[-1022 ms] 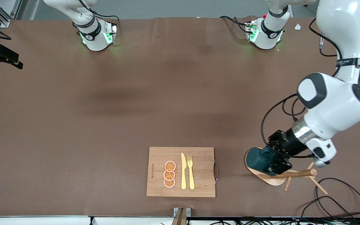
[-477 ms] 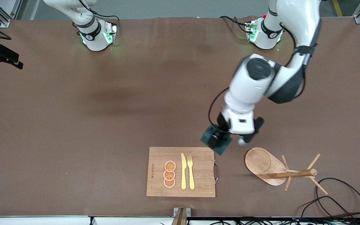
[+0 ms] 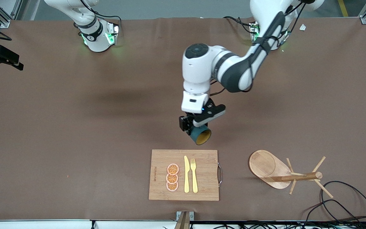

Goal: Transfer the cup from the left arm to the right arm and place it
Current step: 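Carry the mug to the table middle and lower it with the left gripper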

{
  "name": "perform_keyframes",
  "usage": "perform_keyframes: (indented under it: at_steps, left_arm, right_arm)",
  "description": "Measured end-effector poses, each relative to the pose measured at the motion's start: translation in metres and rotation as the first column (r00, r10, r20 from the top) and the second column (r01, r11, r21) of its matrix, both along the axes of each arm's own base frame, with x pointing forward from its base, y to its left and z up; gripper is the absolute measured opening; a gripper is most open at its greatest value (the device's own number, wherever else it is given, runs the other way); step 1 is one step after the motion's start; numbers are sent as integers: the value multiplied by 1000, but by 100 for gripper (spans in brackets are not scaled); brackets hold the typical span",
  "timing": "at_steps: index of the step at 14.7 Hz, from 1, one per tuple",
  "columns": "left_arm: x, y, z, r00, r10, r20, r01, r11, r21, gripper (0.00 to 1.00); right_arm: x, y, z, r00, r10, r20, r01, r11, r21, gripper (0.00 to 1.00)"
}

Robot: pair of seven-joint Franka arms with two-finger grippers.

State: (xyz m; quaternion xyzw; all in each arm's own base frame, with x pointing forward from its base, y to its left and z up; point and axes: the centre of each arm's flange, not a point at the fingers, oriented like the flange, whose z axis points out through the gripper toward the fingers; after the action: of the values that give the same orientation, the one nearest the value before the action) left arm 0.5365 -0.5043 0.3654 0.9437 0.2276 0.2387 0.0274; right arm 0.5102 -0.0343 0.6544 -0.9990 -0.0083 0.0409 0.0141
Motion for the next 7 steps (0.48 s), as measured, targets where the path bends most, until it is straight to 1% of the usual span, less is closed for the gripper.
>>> perform_keyframes:
  at_steps: [2, 4, 6, 7]
  left_arm:
    - [-17, -20, -36, 997, -39, 62, 35, 996, 77, 85]
    - [-33, -36, -68, 990, -74, 122, 58, 990, 131, 85]
    - [-45, -46, -87, 982, -101, 162, 73, 983, 170, 85]
    - [-49, -46, -94, 978, -113, 175, 75, 975, 211, 85]
  right_arm:
    - [0, 0, 0, 1000, 0, 0, 0, 1000, 0, 100]
    - [0, 0, 0, 1000, 0, 0, 0, 1000, 0, 100]
    - [0, 0, 0, 1000, 0, 0, 0, 1000, 0, 100]
    - [0, 0, 0, 1000, 0, 0, 0, 1000, 0, 100]
